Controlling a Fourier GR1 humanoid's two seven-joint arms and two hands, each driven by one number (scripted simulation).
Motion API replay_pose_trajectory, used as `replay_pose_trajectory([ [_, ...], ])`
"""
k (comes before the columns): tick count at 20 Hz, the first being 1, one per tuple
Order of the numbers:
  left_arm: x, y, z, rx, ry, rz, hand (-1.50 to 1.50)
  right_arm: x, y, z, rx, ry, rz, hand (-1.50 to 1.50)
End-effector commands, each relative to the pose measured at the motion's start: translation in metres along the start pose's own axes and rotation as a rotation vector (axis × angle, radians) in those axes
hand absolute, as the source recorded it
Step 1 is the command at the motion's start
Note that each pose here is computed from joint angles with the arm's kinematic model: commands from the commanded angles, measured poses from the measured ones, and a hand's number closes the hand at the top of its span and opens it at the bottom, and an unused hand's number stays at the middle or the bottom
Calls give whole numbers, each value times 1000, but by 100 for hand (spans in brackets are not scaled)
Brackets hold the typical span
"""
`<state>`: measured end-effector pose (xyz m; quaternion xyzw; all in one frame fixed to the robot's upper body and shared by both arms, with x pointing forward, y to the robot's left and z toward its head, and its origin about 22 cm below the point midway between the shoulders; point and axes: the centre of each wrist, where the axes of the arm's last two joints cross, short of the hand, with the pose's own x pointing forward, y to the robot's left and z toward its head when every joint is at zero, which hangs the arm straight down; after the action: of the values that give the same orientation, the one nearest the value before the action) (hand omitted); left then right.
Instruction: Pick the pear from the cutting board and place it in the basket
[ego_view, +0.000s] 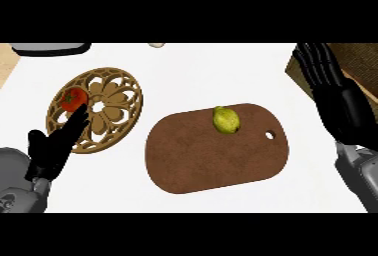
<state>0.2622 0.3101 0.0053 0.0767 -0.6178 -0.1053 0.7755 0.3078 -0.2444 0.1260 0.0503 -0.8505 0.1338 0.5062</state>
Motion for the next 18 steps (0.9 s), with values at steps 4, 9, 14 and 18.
replay_pose_trajectory([
  [4,37,-2,-18,29,-121,8,0,-47,30,-6,-89,11,-599,150],
  [9,45,-14,-24,3,-113,84,0,-34,54,-30,312,-271,-706,-150],
  [14,42,13,-24,72,-46,77,0,-78,51,-54,264,-261,-826,-150],
  [18,35,-3,-35,89,-42,106,0,-46,0,-105,337,-141,-772,-150],
])
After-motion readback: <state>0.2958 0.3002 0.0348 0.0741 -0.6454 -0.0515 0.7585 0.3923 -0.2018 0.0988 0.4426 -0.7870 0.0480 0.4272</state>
